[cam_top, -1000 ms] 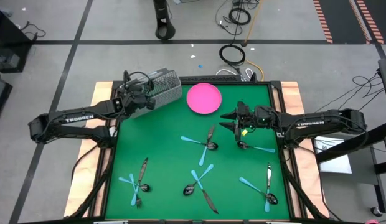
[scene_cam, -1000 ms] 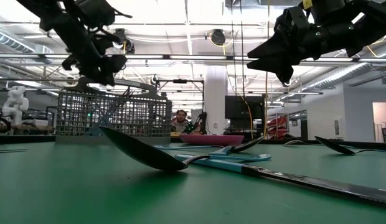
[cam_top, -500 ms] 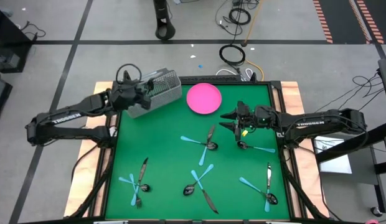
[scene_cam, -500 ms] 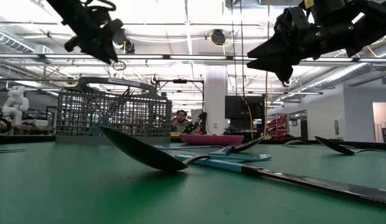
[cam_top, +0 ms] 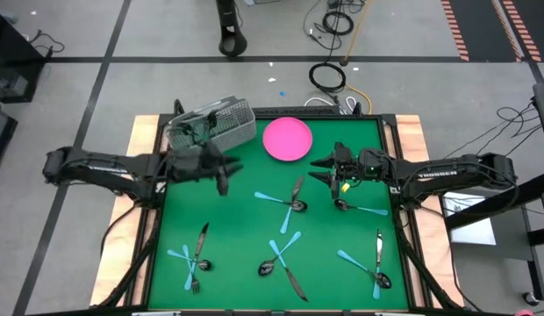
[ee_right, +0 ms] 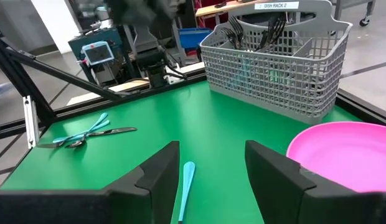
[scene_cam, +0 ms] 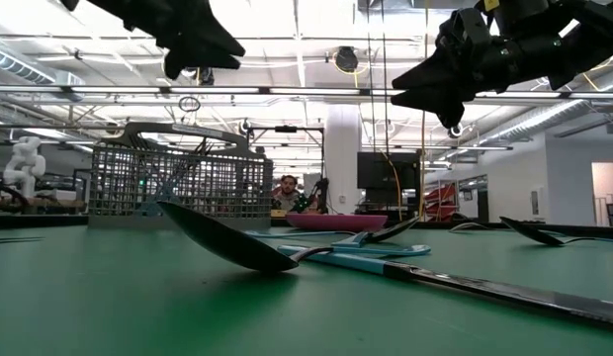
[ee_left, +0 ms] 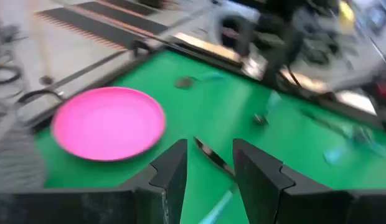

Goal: Sort silverware
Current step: Put the blue spoon into the gray silverware holder

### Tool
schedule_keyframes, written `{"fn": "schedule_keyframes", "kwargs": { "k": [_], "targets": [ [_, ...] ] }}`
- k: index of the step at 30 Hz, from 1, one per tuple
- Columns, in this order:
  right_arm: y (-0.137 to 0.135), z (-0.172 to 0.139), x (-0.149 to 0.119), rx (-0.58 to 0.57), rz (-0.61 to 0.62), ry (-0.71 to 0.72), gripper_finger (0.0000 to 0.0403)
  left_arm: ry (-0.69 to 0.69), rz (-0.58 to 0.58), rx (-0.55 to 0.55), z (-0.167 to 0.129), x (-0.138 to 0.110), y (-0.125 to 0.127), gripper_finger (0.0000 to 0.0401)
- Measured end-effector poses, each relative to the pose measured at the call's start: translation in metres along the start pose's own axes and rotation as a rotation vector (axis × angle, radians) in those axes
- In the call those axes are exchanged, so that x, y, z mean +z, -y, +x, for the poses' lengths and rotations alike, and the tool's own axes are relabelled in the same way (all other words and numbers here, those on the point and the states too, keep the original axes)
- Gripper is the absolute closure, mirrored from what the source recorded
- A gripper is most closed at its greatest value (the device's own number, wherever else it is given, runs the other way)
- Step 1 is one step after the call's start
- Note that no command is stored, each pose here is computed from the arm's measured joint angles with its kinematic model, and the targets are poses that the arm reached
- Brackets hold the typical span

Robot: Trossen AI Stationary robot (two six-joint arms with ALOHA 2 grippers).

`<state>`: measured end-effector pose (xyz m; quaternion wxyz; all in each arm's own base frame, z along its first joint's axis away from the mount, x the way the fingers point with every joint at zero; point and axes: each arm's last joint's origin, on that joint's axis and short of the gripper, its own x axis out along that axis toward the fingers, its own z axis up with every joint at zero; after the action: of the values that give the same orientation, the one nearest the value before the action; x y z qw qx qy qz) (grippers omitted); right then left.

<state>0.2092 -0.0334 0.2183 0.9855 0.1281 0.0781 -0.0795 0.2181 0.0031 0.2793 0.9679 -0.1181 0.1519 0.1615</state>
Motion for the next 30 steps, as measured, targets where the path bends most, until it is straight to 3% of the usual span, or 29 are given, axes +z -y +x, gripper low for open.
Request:
{"fn": "schedule_keyframes", "kwargs": {
  "k": [10, 16, 25, 30],
  "targets": [
    [0.000, 0.000, 0.001, 0.010, -0.026, 0.011, 0.0231, 0.018, 0.250, -0.163, 0.038, -0.038, 0.047, 0.0271],
    [-0.006, 0.002, 0.002, 0.082, 0.044, 0.032, 0.0231, 0.026, 0.328, -0.224, 0.051, -0.052, 0.063, 0.0271],
    [-0.034, 0.013, -0.009, 0.218, 0.065, 0.035, 0.0231, 0.015, 0.281, -0.250, 0.055, -0.059, 0.070, 0.0271],
    [-0.046, 0.019, -0.016, 0.220, 0.077, 0.038, 0.0231, 0.087, 0.195, -0.412, 0.050, -0.051, 0.081, 0.0271]
  ]
}}
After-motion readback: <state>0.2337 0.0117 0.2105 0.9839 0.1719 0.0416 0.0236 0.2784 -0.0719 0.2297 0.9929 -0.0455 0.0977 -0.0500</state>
